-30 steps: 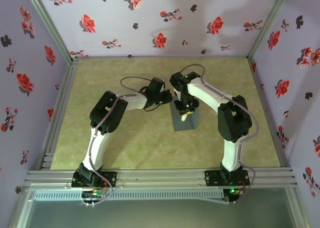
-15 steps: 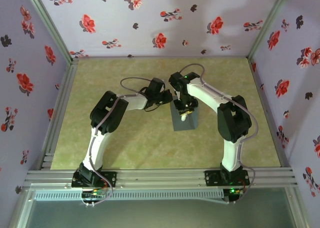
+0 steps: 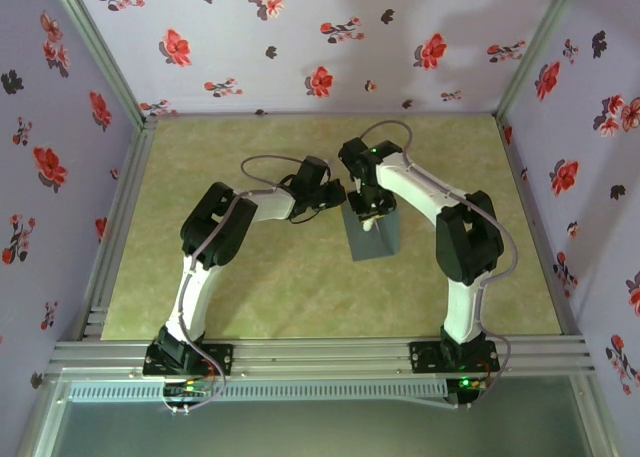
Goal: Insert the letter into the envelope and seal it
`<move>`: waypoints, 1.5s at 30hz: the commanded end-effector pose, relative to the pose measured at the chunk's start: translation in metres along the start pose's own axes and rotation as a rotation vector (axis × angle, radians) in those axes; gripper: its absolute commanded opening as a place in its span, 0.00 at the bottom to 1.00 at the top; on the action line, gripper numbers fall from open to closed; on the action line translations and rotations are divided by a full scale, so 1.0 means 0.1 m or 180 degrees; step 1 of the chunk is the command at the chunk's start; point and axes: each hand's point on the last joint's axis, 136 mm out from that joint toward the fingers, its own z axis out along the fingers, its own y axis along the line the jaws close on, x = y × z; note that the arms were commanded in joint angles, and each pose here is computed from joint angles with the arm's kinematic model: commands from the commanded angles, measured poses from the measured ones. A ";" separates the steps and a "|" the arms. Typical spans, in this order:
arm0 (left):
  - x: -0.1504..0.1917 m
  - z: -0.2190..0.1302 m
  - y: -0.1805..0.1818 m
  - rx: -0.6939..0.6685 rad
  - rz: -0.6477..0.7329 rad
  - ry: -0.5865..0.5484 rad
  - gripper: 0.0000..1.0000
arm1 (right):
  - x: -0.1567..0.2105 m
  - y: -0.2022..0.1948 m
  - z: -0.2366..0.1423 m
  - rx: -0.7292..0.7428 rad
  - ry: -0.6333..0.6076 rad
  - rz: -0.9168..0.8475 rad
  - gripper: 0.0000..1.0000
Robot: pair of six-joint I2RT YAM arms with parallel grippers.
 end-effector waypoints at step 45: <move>0.42 0.18 0.23 -0.0132 -0.0124 0.0336 0.00 | -0.15 0.06 0.20 -0.0261 -0.0018 0.0166 0.00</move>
